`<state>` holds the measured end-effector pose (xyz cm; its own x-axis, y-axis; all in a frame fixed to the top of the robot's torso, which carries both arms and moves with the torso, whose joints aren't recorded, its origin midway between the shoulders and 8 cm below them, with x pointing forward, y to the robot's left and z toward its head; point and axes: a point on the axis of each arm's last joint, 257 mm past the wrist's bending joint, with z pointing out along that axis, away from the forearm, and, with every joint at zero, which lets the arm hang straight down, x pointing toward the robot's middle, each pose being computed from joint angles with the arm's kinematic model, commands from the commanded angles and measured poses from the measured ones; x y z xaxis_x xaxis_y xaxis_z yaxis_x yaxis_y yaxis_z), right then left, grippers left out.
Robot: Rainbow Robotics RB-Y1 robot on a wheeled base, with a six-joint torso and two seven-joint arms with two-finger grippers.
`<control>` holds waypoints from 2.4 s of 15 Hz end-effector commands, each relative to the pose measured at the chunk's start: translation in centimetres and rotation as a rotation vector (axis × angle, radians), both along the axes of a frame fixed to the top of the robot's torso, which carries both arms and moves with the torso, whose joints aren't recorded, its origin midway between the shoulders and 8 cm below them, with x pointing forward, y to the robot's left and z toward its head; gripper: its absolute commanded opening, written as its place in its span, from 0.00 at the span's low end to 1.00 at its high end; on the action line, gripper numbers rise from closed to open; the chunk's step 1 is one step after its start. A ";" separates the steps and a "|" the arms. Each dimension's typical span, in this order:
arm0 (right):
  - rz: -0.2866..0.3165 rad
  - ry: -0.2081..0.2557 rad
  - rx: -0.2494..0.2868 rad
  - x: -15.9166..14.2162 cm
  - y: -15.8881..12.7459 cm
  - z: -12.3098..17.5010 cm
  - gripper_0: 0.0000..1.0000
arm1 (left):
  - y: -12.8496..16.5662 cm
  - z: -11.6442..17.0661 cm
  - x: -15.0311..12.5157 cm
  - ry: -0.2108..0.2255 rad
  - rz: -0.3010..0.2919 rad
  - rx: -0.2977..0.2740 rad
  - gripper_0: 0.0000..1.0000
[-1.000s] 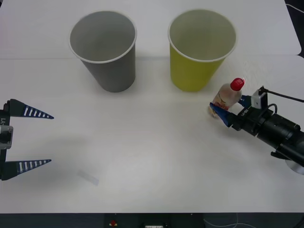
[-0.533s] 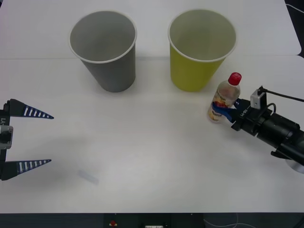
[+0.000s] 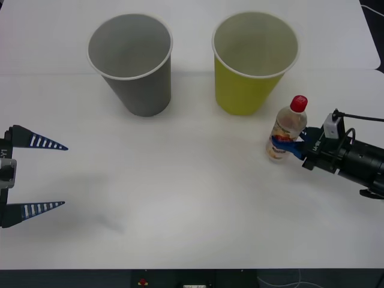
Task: Put the can into the green bin and the plastic bottle into the gray bin
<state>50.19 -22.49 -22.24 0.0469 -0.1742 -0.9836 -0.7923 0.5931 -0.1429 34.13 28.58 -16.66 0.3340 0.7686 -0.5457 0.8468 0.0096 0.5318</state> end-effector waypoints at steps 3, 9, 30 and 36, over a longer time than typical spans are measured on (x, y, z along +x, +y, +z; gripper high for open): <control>0.053 0.066 -0.019 -1.5 1.2 2.4 0.00 | 0.0 0.0 0.0 0.000 0.000 0.000 1.00; 0.048 0.190 -0.046 -5.5 2.2 6.1 0.00 | 0.0 0.0 0.0 0.000 0.000 0.000 1.00; 0.110 0.359 -0.336 -11.7 10.1 21.6 0.00 | 0.0 0.0 0.0 0.000 0.000 0.000 1.00; 0.094 0.293 -0.403 -4.7 16.1 25.5 0.00 | 0.0 0.0 0.0 0.000 0.000 0.000 1.00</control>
<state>44.58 -7.26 2.84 -0.1906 -0.5489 -0.8138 -0.8833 0.4576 -0.1017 34.14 28.58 -16.65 0.3342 0.7686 -0.5456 0.8467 0.0095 0.5320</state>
